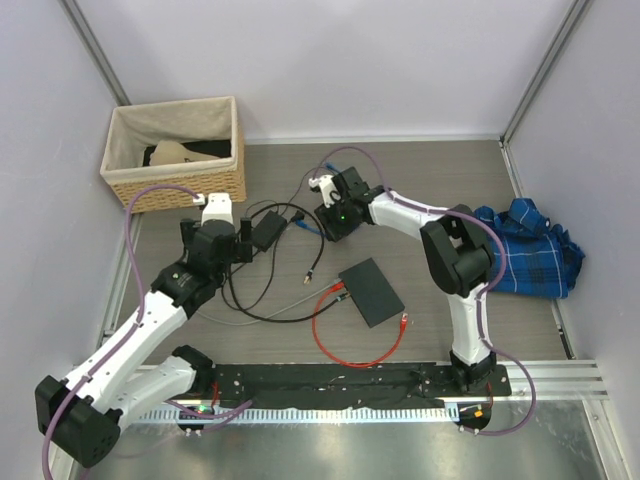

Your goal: Insert the plug into the switch port

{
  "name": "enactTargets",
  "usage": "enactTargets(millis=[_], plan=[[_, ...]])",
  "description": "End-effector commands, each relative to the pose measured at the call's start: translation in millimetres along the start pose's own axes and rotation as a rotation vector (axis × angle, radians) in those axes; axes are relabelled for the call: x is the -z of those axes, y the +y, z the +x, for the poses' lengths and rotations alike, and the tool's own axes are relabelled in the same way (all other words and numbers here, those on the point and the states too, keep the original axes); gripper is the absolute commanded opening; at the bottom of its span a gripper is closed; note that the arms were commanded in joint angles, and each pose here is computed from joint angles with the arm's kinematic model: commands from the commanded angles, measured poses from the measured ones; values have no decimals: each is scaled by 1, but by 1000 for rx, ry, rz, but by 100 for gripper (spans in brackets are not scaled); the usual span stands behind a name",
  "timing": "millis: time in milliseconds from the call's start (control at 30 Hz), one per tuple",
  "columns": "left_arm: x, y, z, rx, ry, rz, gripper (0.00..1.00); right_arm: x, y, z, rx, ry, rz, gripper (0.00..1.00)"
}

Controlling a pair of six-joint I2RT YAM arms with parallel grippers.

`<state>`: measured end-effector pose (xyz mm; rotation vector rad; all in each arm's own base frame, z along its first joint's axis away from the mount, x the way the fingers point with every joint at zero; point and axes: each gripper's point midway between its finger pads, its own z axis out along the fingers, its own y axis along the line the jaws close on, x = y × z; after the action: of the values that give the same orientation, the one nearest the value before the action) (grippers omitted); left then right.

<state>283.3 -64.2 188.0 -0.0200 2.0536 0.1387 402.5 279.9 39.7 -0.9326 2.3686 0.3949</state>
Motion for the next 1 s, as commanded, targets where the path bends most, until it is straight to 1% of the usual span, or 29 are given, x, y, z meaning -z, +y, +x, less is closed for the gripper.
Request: enactTargets(millis=[0,100,167,233,333,367,400,433,467,533,567,600,633,667,733,767,967], plan=[[3,16,-12,-7,-54,-66,100,-10,-4,-15,87,6,40,54],[4,18,-15,-3,-71,-72,100,-17,0,-9,106,45,32,54],[5,20,-16,-4,-77,-77,100,-20,1,2,109,81,38,53],[5,19,-16,-7,-75,-75,100,-18,-1,11,126,113,72,50],[5,18,-16,-8,-73,-70,100,-11,-12,33,130,176,149,41],[6,19,-17,-5,-77,-69,100,-5,-13,44,128,197,163,34],[6,18,-17,-4,-77,-68,100,-1,-14,49,127,206,173,30],[6,18,-18,-2,-79,-66,100,3,-19,65,116,241,205,26],[6,18,-18,-1,-80,-64,100,12,-20,66,107,236,227,18],[6,17,-17,-1,-79,-60,100,24,-31,75,81,251,293,10],[7,16,-17,-2,-78,-54,100,29,-33,87,64,272,314,3],[7,16,-18,1,-79,-50,100,41,-38,82,43,246,338,1],[6,15,-18,0,-77,-46,100,48,-43,92,0,256,362,1],[7,14,-17,1,-77,-41,100,61,-47,83,-23,216,379,1],[7,13,-18,3,-77,-36,100,75,-54,85,-84,191,399,1],[7,13,-18,5,-76,-33,100,88,-56,76,-99,149,410,1],[8,10,-18,15,-76,-16,100,127,-58,52,-159,39,443,1]])
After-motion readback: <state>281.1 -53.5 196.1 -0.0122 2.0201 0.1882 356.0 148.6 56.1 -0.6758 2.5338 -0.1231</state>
